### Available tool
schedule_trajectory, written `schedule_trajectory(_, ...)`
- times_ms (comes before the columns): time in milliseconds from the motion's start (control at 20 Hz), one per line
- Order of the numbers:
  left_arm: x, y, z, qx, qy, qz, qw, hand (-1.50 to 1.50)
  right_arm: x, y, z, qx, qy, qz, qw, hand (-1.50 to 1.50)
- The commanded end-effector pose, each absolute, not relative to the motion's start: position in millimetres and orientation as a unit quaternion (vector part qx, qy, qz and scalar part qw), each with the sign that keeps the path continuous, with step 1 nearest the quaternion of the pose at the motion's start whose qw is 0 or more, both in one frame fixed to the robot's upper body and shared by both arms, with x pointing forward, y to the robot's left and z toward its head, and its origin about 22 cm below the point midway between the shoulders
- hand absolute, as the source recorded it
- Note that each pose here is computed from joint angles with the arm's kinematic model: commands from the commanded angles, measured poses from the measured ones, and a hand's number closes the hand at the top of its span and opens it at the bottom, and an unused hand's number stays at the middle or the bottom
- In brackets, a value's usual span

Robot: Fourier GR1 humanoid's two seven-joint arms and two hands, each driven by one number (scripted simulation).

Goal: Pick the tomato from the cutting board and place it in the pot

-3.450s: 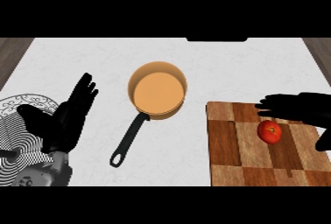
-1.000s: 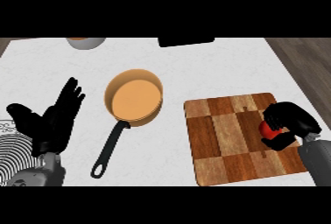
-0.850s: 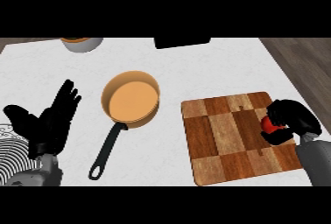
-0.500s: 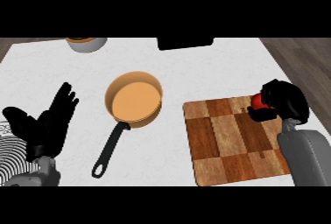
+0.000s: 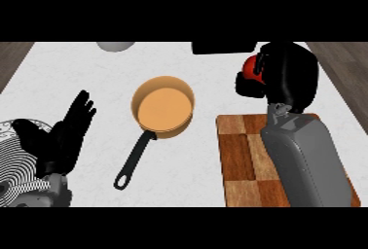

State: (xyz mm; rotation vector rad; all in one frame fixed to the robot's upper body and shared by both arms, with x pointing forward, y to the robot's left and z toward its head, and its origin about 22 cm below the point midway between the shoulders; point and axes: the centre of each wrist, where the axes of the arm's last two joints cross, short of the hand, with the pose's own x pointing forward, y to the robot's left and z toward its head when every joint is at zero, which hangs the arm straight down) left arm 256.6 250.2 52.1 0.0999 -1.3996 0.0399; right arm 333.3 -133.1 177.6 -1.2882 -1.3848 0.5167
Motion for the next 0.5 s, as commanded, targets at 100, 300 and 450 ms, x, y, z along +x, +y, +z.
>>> schedule_trajectory(100,264.3,232.1,57.2,0.010,-0.656,-0.014,0.755,0.00,300.1,-51.7,253.2,-0.601,-0.570,0.149,0.540,1.50)
schedule_trajectory(300,263.3,218.7,58.7,-0.003,-0.666,-0.028,0.745,0.00,292.9,-22.4,285.5,-0.622,-0.542,0.112,0.554,1.50)
schedule_trajectory(450,269.5,213.3,60.5,-0.012,-0.671,-0.034,0.741,0.00,302.9,-11.6,293.4,-0.632,-0.517,0.104,0.567,1.50)
